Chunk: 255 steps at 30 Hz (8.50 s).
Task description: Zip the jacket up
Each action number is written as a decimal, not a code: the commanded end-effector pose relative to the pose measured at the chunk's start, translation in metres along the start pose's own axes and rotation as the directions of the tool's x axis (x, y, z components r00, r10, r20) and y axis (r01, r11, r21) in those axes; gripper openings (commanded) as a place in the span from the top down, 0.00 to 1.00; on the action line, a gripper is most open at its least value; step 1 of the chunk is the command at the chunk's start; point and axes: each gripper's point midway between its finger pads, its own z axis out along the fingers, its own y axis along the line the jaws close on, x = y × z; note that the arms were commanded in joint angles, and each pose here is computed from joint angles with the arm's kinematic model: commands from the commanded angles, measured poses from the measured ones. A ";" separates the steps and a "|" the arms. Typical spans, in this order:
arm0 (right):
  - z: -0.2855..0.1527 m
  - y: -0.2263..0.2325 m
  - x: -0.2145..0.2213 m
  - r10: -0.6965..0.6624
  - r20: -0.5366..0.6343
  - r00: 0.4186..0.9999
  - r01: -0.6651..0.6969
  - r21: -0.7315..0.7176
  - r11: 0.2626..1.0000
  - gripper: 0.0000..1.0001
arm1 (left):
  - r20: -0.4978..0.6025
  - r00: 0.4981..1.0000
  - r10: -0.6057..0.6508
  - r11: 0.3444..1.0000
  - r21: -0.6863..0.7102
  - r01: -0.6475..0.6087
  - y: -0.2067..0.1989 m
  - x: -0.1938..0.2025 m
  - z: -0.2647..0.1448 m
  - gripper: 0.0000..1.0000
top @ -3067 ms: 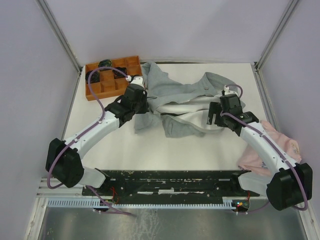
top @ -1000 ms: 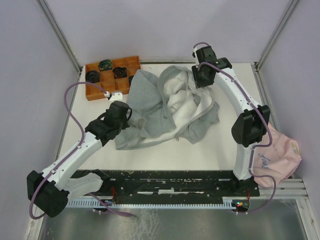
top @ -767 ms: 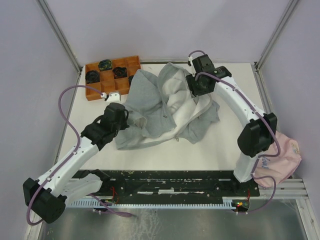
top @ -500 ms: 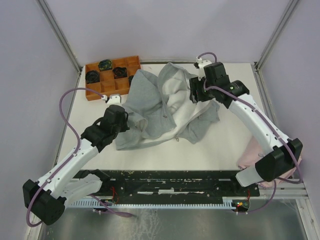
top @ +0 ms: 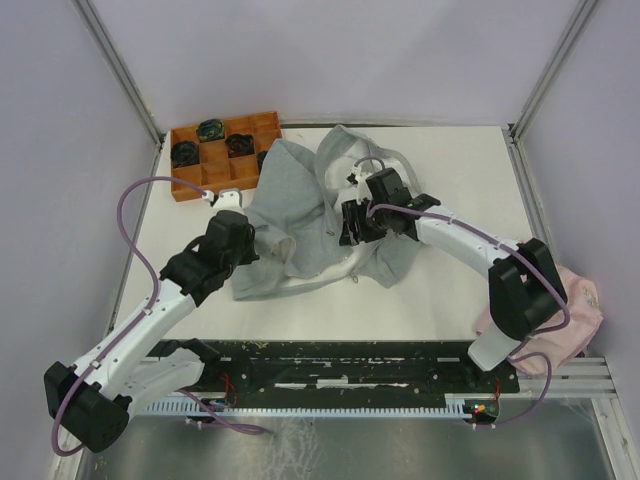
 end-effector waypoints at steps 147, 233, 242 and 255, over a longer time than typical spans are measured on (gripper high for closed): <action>-0.077 -0.071 -0.011 0.027 0.155 0.987 -0.068 0.260 0.963 0.15 | -0.371 0.922 0.109 0.847 0.520 0.109 -0.189 0.158 0.028 0.97; 0.101 0.036 0.008 0.106 0.183 0.977 -0.112 0.024 0.993 0.04 | -0.322 0.946 -0.031 0.979 0.179 0.093 -0.047 0.150 0.072 0.56; 0.085 -0.007 0.026 0.071 0.133 0.989 -0.095 0.186 0.978 0.03 | -0.297 0.954 -0.043 0.980 0.172 0.097 -0.046 0.141 0.067 0.54; 0.027 0.013 0.041 0.024 0.104 0.994 -0.033 0.091 0.995 0.03 | -0.191 0.982 0.002 0.953 0.298 0.056 -0.104 0.108 0.018 0.41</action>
